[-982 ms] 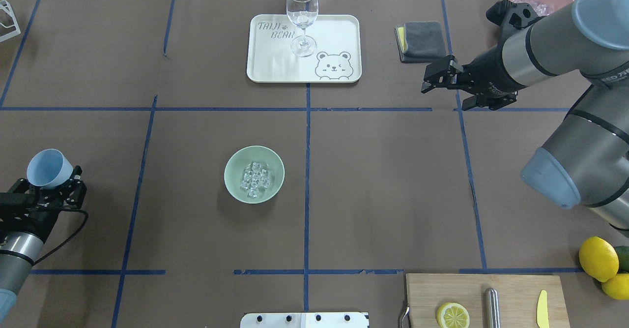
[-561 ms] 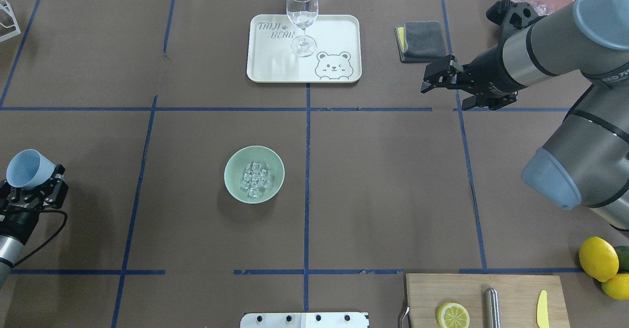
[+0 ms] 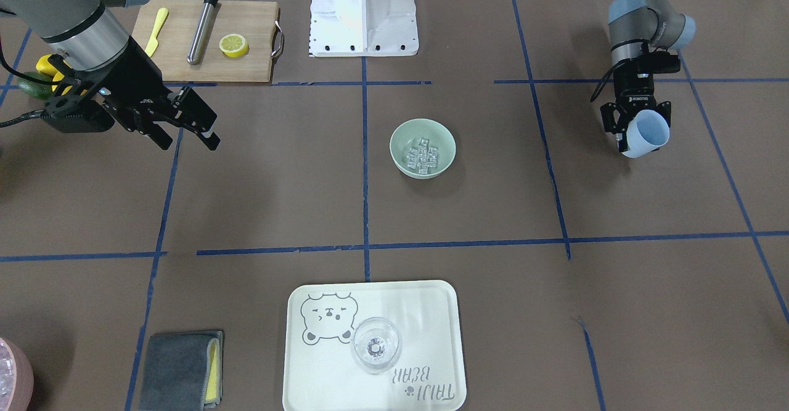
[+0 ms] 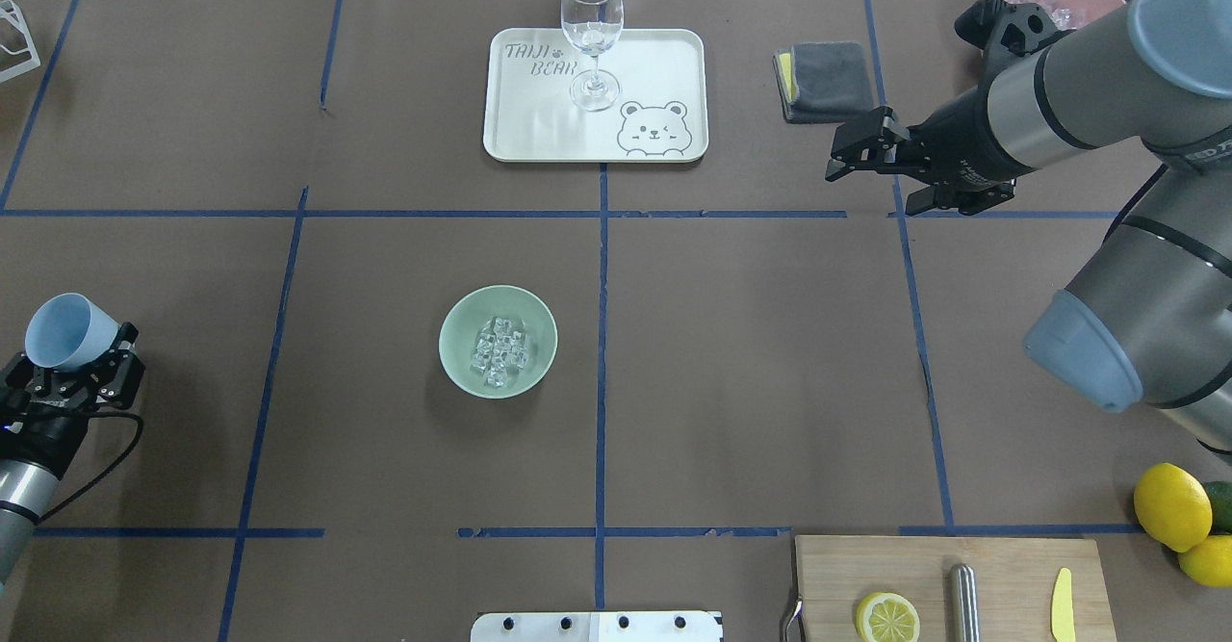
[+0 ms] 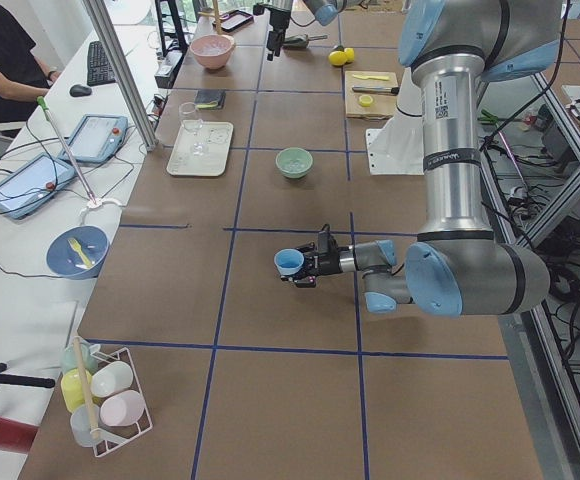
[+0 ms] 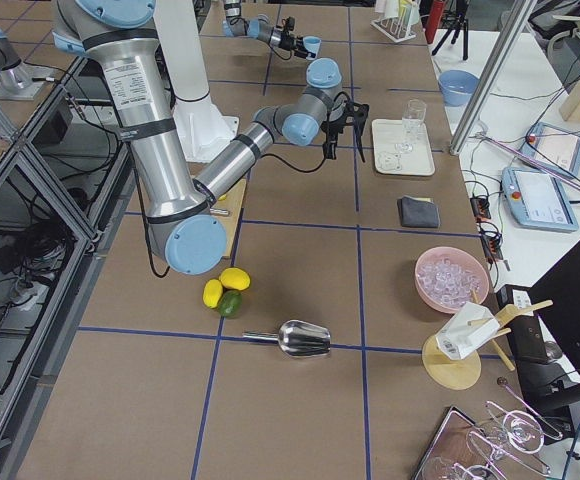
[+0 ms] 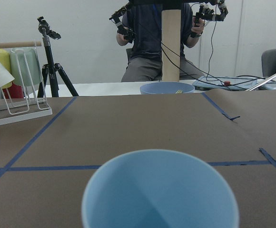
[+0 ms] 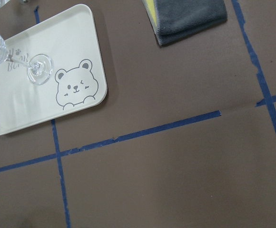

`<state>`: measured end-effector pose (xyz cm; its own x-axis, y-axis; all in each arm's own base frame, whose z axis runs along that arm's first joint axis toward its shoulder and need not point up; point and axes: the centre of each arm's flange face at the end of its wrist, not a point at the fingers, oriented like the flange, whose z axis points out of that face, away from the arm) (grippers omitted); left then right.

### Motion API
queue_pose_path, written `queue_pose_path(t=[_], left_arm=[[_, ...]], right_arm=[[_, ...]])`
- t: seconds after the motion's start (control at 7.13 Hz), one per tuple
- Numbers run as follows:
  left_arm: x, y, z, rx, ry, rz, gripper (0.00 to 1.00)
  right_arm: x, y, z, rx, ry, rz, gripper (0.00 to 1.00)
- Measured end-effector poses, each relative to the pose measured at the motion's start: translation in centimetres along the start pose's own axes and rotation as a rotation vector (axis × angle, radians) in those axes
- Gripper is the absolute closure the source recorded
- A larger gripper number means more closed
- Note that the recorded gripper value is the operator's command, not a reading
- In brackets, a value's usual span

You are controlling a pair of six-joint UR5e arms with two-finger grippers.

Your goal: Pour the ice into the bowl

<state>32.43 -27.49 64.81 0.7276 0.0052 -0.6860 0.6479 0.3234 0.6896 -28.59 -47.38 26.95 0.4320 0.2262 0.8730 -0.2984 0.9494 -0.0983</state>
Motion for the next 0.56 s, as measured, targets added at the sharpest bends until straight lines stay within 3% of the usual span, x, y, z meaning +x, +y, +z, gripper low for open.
queue_pose_path(t=[0.56], left_arm=[[-0.45, 0.72, 1.12, -0.012, -0.017, 0.012, 1.0]], right_arm=[[-0.01, 0.04, 0.11, -0.002, 0.001, 0.0, 0.0]])
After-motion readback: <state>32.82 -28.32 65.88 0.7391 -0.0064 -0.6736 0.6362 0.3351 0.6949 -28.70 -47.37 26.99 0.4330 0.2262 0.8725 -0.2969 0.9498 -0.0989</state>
